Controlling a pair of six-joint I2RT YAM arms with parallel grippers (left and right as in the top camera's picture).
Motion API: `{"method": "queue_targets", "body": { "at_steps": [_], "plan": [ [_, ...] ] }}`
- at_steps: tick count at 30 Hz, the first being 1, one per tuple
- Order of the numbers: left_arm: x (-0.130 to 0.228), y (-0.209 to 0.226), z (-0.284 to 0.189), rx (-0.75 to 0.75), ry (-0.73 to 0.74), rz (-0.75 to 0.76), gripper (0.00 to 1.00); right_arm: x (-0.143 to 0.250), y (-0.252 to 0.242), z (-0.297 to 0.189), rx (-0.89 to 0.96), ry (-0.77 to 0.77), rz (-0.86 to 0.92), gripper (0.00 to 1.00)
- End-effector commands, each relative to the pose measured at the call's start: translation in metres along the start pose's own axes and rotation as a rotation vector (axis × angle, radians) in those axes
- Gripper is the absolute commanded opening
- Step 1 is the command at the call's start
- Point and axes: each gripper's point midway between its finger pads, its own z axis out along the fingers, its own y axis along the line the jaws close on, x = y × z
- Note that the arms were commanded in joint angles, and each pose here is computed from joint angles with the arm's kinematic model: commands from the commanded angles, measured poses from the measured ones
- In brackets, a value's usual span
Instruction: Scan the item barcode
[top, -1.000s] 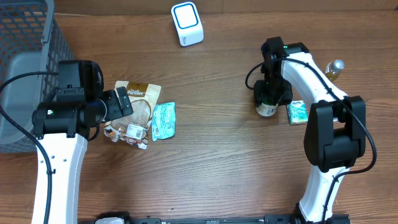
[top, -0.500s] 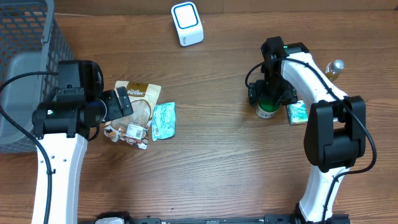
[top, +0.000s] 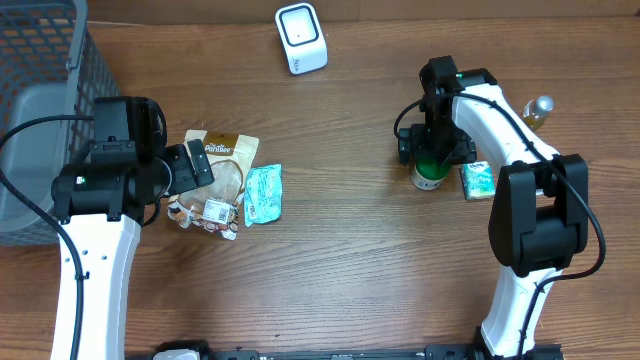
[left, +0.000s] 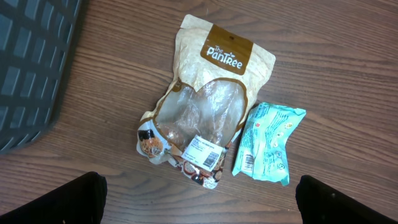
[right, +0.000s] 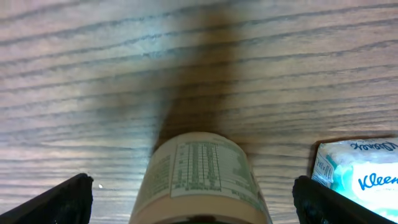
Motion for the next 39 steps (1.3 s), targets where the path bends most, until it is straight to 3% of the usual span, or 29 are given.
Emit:
{"method": "queue_targets", "body": {
  "at_steps": [1,3,6,7,10,12,13,14,16,19,25,39],
  "plan": [
    [-0.003,-0.002,-0.002,-0.001,-0.010,0.015,1.00,-0.006,0.000,-0.004,0.001,-0.034,0.049,0.98],
    [-0.003,-0.002,-0.002,-0.001,-0.010,0.015,1.00,-0.009,0.000,-0.004,-0.002,-0.048,0.050,0.83],
    [-0.003,-0.002,-0.002,-0.001,-0.010,0.015,1.00,-0.018,0.002,-0.005,-0.010,-0.083,0.051,0.43],
    [-0.003,-0.002,-0.002,-0.001,-0.010,0.015,1.00,-0.022,0.003,-0.005,-0.014,-0.097,0.051,0.36],
    [-0.003,-0.002,-0.002,-0.001,-0.010,0.015,1.00,-0.036,0.006,-0.007,-0.028,-0.156,0.052,0.24],
    [-0.003,-0.002,-0.002,-0.001,-0.010,0.015,1.00,-0.044,0.010,-0.009,-0.048,-0.186,0.051,0.22],
    [-0.003,-0.002,-0.002,-0.001,-0.010,0.015,1.00,-0.046,0.012,-0.009,-0.058,-0.196,0.050,0.22],
    [-0.003,-0.002,-0.002,-0.001,-0.010,0.015,1.00,-0.048,0.014,-0.010,-0.070,-0.204,0.049,0.29],
    [-0.003,-0.002,-0.002,-0.001,-0.010,0.015,1.00,-0.050,0.016,-0.010,-0.079,-0.212,0.049,0.67],
    [-0.003,-0.002,-0.002,-0.001,-0.010,0.015,1.00,-0.052,0.016,-0.011,-0.082,-0.221,0.048,0.93],
    [-0.003,-0.002,-0.002,-0.001,-0.010,0.015,1.00,-0.049,0.016,-0.010,-0.079,-0.208,0.048,1.00],
    [-0.003,-0.002,-0.002,-0.001,-0.010,0.015,0.99,-0.043,0.014,-0.009,-0.073,-0.182,0.048,1.00]
  ]
}}
